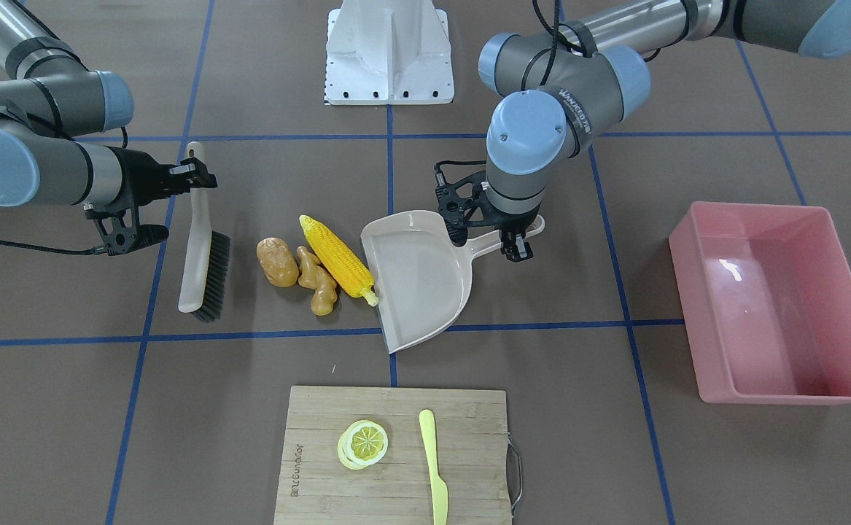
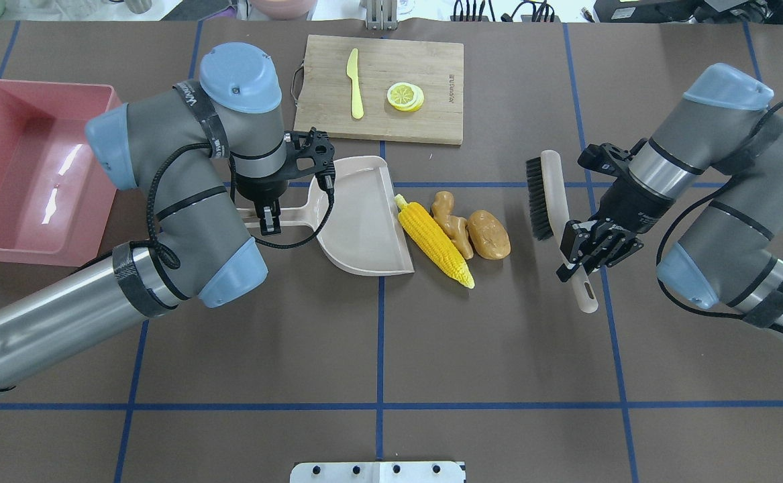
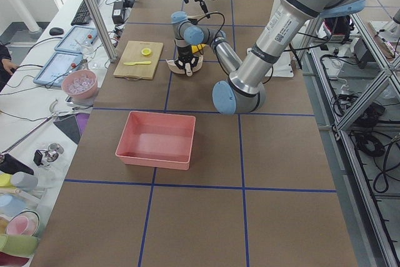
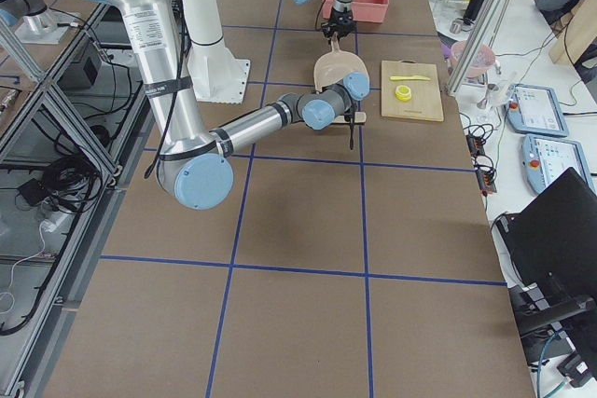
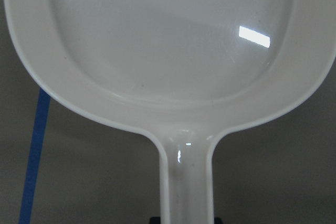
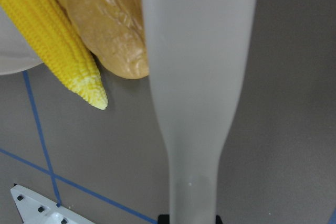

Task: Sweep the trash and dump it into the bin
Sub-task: 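Lift the dustpan toward the food with the left gripper while the right brings the brush, then sweep the corn, ginger and potato into the dustpan with the right gripper's brush, then carry the dustpan to the pink bin with the left gripper while the right withdraws, then tilt the dustpan over the pink bin with the left gripper to dump the food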

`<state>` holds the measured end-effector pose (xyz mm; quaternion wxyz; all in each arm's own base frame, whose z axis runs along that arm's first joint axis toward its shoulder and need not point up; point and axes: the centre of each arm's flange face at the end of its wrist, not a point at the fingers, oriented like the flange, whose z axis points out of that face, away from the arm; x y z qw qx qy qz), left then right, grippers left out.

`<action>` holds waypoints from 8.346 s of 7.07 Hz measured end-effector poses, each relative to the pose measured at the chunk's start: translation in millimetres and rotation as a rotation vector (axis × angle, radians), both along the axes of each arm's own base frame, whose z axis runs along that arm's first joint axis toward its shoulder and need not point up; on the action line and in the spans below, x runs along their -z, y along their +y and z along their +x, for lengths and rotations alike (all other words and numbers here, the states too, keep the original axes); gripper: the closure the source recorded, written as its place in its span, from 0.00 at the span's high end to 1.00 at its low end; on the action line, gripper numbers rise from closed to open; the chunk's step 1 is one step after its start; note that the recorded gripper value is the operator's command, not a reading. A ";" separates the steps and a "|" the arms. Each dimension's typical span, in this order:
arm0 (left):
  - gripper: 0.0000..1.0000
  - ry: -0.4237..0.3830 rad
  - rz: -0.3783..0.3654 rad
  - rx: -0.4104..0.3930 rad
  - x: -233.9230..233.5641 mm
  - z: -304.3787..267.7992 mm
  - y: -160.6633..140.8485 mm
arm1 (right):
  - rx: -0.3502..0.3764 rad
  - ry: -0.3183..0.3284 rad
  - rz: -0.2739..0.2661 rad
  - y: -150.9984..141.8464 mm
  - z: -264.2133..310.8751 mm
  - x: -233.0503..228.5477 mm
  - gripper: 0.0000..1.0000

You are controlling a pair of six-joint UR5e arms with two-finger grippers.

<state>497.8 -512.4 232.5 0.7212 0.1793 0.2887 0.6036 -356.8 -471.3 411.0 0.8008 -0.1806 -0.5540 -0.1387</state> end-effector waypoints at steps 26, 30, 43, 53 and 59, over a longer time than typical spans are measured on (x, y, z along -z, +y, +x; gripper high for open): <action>0.00 -0.017 -0.019 -0.054 -21.6 21.1 30.9 | 0.051 -0.066 0.045 32.3 -184.8 151.9 0.00; 0.00 0.002 -0.004 -0.050 -22.2 20.7 30.4 | -0.042 -0.062 -0.024 2.8 -85.1 155.9 0.00; 0.00 0.219 -0.093 0.470 -55.1 -201.5 -10.0 | -0.222 0.313 0.104 -2.0 210.4 -69.4 0.00; 0.00 0.077 -0.817 0.839 -246.6 -479.2 87.7 | 0.119 0.364 -0.041 118.7 238.1 -226.4 0.00; 0.00 -0.076 -1.067 0.814 -221.5 -447.3 56.5 | 0.205 0.409 -0.048 117.7 175.6 -221.3 0.57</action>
